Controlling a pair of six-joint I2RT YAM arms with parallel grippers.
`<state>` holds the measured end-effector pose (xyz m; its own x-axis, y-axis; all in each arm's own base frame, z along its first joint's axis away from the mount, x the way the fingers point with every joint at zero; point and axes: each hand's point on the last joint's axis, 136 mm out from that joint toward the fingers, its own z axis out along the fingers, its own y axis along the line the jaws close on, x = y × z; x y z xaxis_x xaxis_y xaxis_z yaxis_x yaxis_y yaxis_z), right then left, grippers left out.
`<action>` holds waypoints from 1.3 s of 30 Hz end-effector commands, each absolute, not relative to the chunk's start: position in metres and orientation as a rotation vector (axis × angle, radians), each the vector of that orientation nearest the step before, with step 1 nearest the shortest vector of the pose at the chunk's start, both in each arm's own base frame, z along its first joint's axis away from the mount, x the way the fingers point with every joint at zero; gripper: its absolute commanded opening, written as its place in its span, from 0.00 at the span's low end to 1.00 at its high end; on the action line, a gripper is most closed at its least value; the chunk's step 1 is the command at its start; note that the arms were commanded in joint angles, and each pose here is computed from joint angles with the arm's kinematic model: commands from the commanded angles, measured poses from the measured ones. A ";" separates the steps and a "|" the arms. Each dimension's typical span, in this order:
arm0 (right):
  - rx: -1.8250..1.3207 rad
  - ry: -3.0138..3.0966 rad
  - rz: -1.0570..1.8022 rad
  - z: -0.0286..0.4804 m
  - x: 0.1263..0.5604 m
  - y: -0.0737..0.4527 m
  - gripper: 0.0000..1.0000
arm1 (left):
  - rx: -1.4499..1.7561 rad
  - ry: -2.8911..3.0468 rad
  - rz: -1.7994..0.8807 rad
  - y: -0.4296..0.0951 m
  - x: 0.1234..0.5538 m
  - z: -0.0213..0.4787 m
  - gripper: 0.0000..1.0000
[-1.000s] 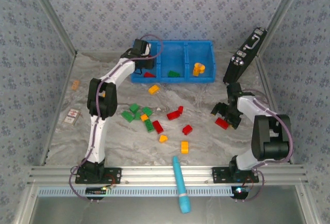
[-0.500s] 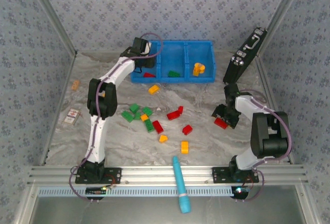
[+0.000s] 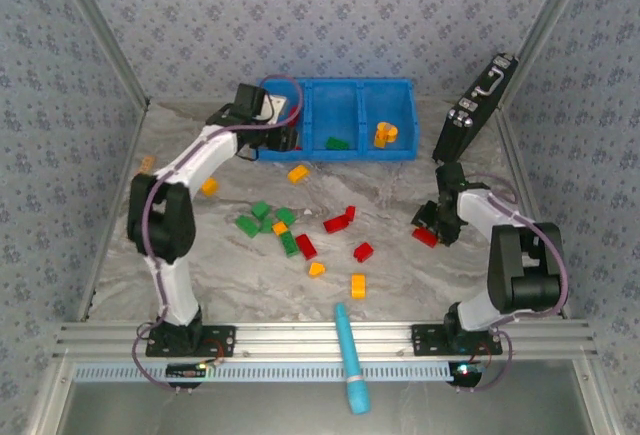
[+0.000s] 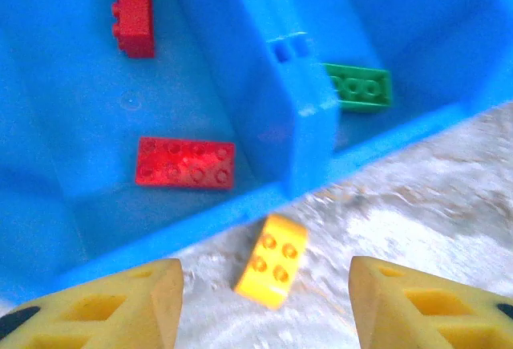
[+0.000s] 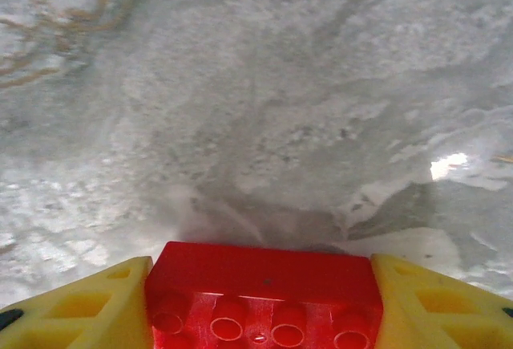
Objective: Sort the legos into containers by color
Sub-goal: Pick up the lego from the middle-right of the table, then place the lego in the container.
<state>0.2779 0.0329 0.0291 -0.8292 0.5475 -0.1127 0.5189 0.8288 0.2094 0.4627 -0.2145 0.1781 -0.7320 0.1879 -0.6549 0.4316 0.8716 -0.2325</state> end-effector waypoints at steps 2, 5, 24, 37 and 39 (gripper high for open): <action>0.817 2.727 0.401 0.058 0.295 0.045 0.49 | 0.565 2.265 -0.579 -0.211 0.430 0.220 0.59; 0.781 2.610 0.499 0.094 0.312 0.055 0.48 | 0.651 2.174 -0.726 -0.224 0.399 0.242 0.62; 0.312 2.054 0.872 0.311 0.389 0.194 0.46 | 0.744 1.783 -0.911 -0.278 0.288 0.293 0.73; 0.192 2.010 1.063 0.329 0.377 0.272 0.46 | 0.577 1.597 -0.899 -0.296 0.294 0.320 0.76; 0.181 2.003 1.088 0.333 0.373 0.279 0.46 | 0.558 1.598 -0.864 -0.301 0.299 0.317 0.76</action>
